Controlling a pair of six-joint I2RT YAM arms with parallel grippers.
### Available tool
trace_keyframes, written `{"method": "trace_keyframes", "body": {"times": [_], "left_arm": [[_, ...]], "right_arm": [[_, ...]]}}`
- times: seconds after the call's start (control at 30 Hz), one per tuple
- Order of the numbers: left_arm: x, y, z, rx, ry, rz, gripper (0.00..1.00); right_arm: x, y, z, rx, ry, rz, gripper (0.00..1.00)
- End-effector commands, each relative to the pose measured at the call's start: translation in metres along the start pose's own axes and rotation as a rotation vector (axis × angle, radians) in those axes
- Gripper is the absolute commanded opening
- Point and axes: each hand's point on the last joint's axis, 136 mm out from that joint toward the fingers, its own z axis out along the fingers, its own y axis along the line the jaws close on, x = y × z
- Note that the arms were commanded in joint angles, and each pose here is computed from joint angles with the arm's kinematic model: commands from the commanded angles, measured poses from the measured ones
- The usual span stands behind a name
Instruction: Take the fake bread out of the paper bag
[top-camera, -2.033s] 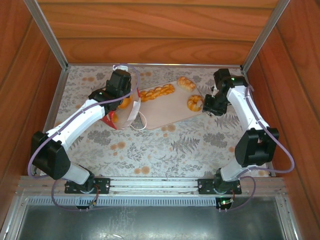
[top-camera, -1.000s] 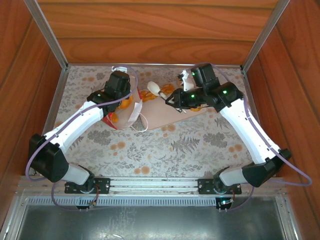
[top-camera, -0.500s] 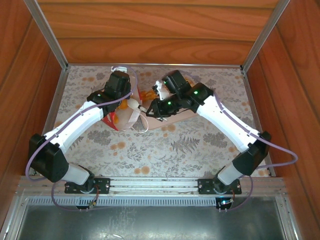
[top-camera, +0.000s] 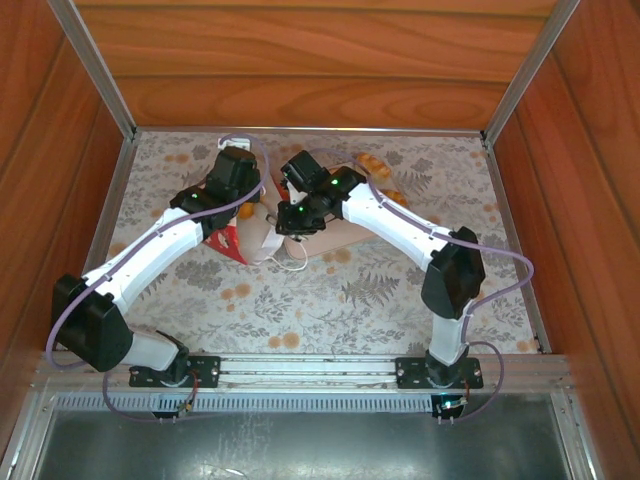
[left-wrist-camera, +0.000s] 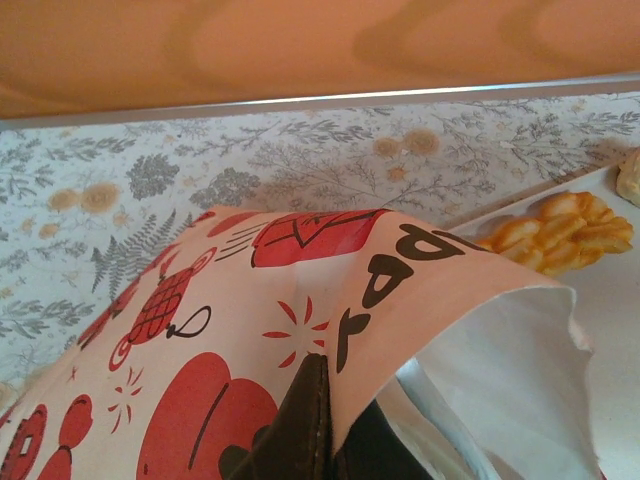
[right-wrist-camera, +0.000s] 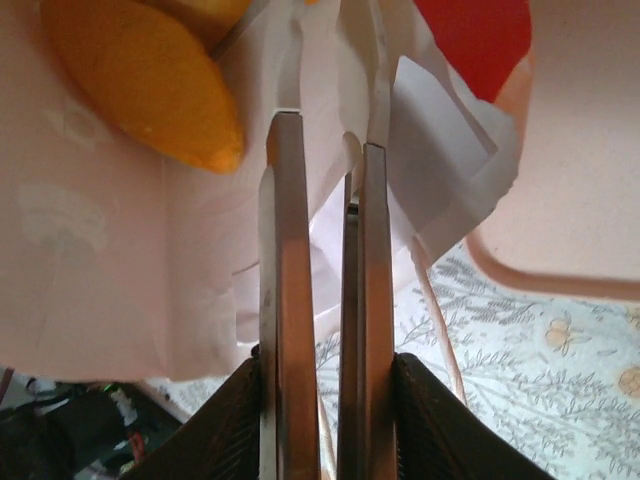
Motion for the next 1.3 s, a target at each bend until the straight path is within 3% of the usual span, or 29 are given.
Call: {"method": "trace_keyframes", "body": {"times": [0.0, 0.17, 0.7, 1.27], "left_arm": [[0.005, 0.000, 0.003, -0.001, 0.015, -0.055, 0.00], [0.003, -0.001, 0.004, -0.001, 0.012, -0.063, 0.00], [0.000, -0.012, 0.018, 0.010, 0.030, -0.076, 0.00], [-0.009, -0.010, -0.001, 0.045, -0.005, -0.092, 0.00]], "right_arm": [[-0.023, 0.007, -0.003, 0.015, -0.102, 0.011, 0.38], [-0.027, 0.009, 0.002, 0.011, -0.130, 0.001, 0.39], [-0.012, 0.018, -0.040, 0.039, -0.233, -0.044, 0.39], [-0.013, 0.029, 0.028, 0.007, -0.105, -0.042, 0.39]]}}
